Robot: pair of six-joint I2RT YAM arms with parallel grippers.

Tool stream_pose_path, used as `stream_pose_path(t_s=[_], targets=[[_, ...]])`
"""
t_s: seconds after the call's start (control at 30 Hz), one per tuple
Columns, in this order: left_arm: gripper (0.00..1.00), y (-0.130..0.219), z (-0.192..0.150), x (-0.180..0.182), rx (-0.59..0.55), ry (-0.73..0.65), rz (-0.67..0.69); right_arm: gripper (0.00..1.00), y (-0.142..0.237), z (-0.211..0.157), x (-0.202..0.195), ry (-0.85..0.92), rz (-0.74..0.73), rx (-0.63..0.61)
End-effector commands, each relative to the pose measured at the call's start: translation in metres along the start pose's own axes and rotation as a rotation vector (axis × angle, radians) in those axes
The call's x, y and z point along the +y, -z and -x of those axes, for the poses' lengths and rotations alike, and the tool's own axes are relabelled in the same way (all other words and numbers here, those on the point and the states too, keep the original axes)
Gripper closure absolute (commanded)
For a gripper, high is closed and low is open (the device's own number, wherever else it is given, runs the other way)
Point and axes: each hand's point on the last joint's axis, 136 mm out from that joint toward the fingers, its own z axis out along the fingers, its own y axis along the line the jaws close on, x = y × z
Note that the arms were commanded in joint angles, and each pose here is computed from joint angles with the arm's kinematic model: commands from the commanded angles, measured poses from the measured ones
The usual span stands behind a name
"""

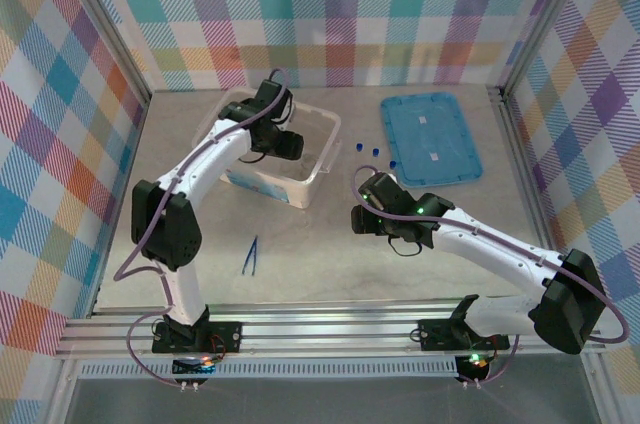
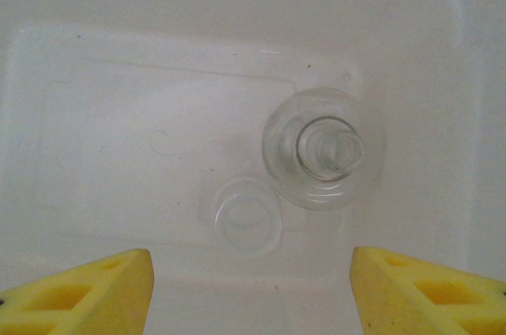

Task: Organize the chemistry lab equipment

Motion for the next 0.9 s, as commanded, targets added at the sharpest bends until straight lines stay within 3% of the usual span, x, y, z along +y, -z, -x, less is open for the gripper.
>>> stream_pose_path(t_s=[0.0,0.23,0.5,0.87], targets=[[0.33,0.035,0.008,-0.001,-0.051,0.009,0.009,0.35,0.009,0.008,-0.003,-0.007,-0.002,-0.033],[0.33,0.073,0.001,-0.021,-0.128,-0.025,-0.002,0.35,0.016,0.017,0.003,0.018,0.015,-0.051],[0.34,0.108,-0.040,-0.046,-0.196,-0.078,-0.008,0.35,0.026,0.034,0.027,0.117,0.097,-0.093],[0.34,0.106,-0.107,-0.054,-0.138,-0.115,0.005,0.32,0.033,0.060,0.055,0.236,0.156,-0.121]])
